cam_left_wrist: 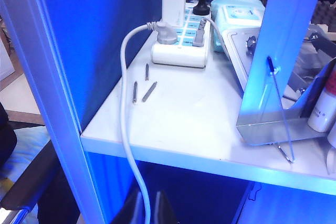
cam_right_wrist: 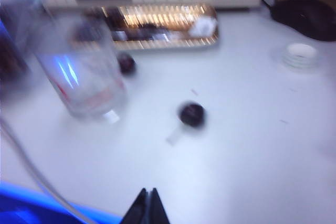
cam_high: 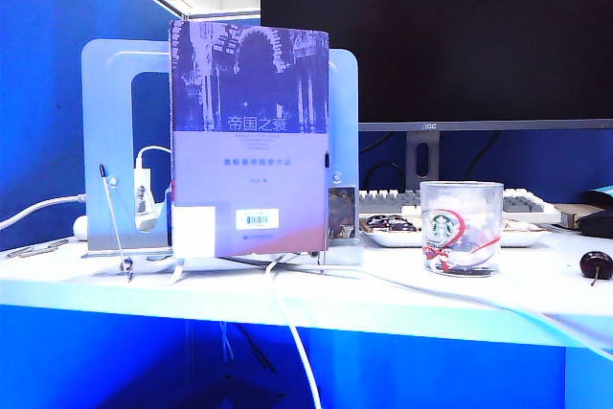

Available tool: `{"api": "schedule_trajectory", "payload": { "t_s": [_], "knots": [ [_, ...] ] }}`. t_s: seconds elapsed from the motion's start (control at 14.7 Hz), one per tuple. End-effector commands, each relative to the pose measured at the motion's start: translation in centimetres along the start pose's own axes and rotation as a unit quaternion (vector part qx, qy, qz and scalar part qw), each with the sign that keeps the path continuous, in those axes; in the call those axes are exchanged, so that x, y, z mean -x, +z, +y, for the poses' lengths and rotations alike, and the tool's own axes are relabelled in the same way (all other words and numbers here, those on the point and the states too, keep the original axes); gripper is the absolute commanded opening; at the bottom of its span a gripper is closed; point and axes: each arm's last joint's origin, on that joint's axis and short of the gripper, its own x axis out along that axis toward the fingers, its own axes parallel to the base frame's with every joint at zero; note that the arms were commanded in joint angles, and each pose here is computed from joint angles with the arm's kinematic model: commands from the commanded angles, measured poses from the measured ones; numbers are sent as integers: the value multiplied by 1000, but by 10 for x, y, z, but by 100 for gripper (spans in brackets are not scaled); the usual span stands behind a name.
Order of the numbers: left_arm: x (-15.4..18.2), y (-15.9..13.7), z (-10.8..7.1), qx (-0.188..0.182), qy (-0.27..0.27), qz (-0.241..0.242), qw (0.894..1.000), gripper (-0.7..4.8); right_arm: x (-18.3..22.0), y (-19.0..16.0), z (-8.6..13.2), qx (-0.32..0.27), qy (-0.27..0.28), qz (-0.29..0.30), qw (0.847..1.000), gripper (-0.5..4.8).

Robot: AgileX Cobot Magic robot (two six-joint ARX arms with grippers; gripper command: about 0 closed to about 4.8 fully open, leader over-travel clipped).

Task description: Pick up the cherry on the right side of the glass and put it inside the glass.

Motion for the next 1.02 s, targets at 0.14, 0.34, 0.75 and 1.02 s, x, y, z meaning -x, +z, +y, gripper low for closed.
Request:
{"api": "schedule_trajectory", "payload": {
  "t_s": [0.14, 0.34, 0.75, 1.02],
  "knots": [
    [0, -1, 0, 1, -2, 5, 1000, 53, 19, 47, 5, -120, 19, -96, 988, -1],
    [0, -1, 0, 1, -2, 5, 1000, 53, 28, 86, 10, -118, 10, -66, 991, -1],
    [0, -1, 0, 1, -2, 5, 1000, 53, -30, 177, 19, -102, 39, 138, 984, -1],
    [0, -1, 0, 1, -2, 5, 1000, 53, -82, 188, 14, -120, 6, 274, 954, 0]
  ]
}}
